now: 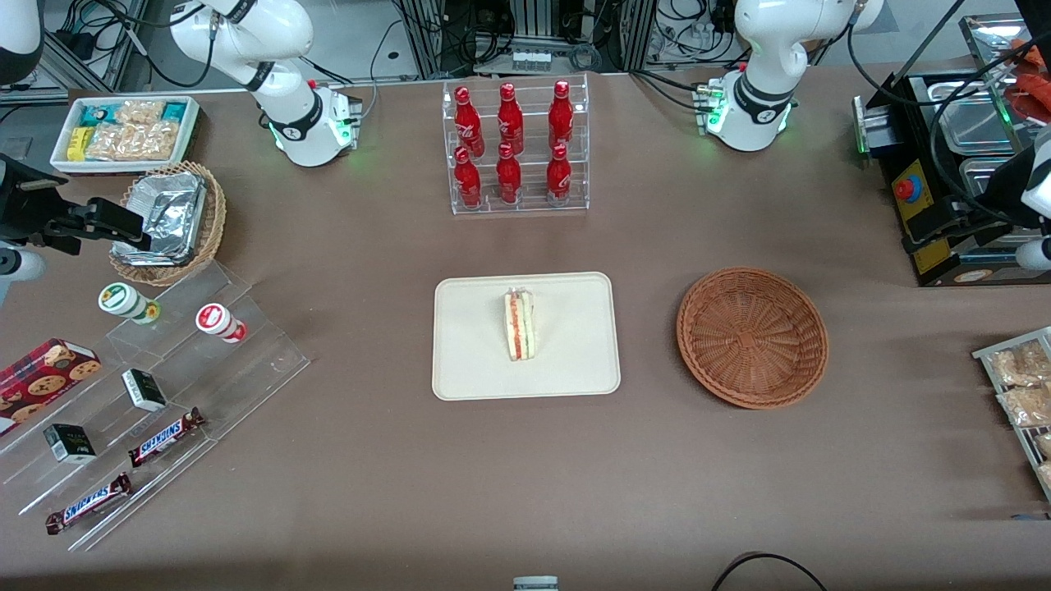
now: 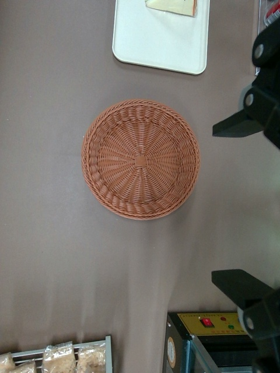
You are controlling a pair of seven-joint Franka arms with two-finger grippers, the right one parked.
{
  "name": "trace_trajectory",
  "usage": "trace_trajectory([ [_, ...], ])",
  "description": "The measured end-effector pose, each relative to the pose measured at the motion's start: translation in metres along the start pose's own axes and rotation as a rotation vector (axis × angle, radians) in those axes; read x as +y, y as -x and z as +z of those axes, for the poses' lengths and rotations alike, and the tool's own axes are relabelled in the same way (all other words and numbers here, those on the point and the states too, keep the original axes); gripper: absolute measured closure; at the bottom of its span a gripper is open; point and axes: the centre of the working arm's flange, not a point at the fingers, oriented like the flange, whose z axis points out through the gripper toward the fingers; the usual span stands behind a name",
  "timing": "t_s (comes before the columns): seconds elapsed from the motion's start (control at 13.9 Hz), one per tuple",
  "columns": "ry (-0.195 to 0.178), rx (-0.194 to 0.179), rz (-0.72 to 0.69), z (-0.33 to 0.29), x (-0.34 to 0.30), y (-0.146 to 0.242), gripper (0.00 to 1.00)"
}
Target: Place sandwich from basket to tray
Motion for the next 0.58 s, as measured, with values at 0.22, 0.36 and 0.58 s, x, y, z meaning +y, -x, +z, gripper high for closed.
trace_trajectory([
  [0.22, 0.0, 0.001, 0.012, 0.002, 0.006, -0.004, 0.0],
  [0.36, 0.001, 0.002, 0.018, 0.002, 0.01, -0.004, 0.0],
  [0.58, 0.001, 0.004, 0.024, 0.001, 0.013, -0.004, 0.0],
])
